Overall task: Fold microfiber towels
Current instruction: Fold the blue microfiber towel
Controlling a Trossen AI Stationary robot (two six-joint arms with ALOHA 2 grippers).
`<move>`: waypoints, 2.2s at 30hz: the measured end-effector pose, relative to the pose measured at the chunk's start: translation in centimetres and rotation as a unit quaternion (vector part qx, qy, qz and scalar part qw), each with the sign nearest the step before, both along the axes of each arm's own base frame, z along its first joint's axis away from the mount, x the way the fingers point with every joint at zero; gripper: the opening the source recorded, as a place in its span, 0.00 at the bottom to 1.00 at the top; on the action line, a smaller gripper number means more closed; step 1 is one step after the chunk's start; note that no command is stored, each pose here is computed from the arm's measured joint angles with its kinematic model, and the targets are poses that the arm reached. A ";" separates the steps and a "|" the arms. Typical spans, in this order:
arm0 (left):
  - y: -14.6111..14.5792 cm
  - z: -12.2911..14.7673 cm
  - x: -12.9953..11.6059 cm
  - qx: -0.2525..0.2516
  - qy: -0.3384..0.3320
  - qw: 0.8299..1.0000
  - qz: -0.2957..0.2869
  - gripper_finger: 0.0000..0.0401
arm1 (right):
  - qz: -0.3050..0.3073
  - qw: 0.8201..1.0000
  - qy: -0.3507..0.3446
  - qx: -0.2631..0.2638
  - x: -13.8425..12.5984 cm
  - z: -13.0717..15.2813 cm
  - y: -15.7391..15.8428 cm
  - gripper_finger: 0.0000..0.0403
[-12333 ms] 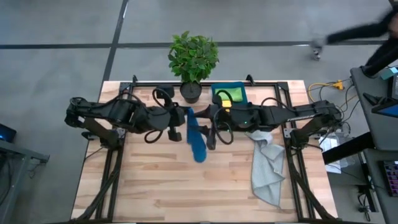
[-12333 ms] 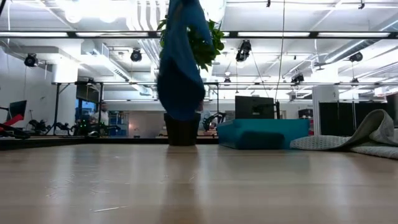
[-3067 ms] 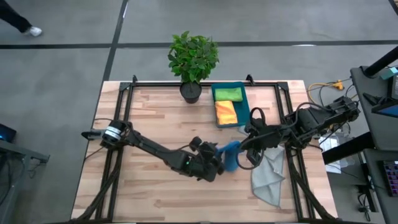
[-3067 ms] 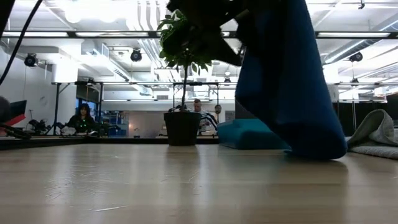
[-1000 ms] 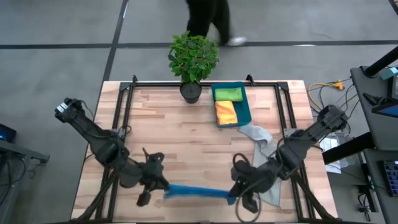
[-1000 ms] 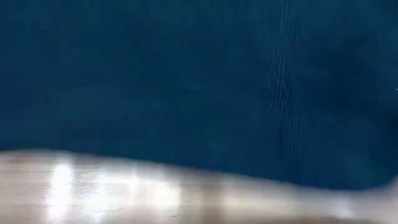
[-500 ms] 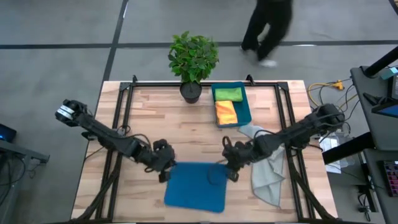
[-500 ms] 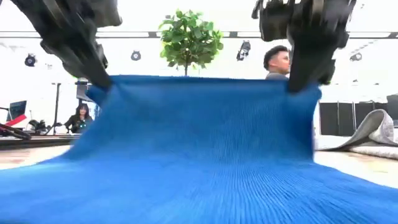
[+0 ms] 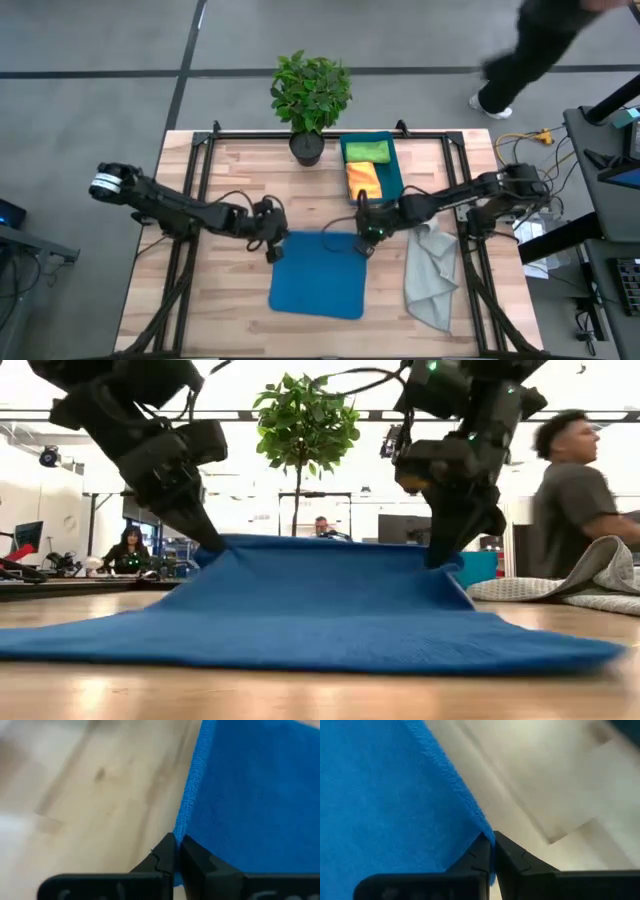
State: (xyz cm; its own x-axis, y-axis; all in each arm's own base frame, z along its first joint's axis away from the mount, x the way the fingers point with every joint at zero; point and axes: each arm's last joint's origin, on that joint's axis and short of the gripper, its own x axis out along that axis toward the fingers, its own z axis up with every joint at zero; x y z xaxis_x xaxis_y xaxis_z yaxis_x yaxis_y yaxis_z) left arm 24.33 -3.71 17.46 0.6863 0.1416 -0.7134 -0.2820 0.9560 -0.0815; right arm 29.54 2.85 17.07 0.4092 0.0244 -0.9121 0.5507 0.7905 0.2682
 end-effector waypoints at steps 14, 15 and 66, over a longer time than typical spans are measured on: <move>5.9 1.9 -0.5 0.018 -0.029 0.999 0.026 0.50 | -0.032 0.995 -0.070 -0.057 -0.7 3.5 -2.5 0.31; 5.7 1.9 -0.5 -0.003 -0.031 0.999 -0.004 0.52 | -0.013 0.995 -0.086 -0.053 -0.6 3.9 -1.9 0.32; -12.2 -6.6 -1.7 0.097 0.083 0.878 -0.462 0.20 | 0.372 0.921 0.001 -0.120 0.8 -4.3 19.5 0.47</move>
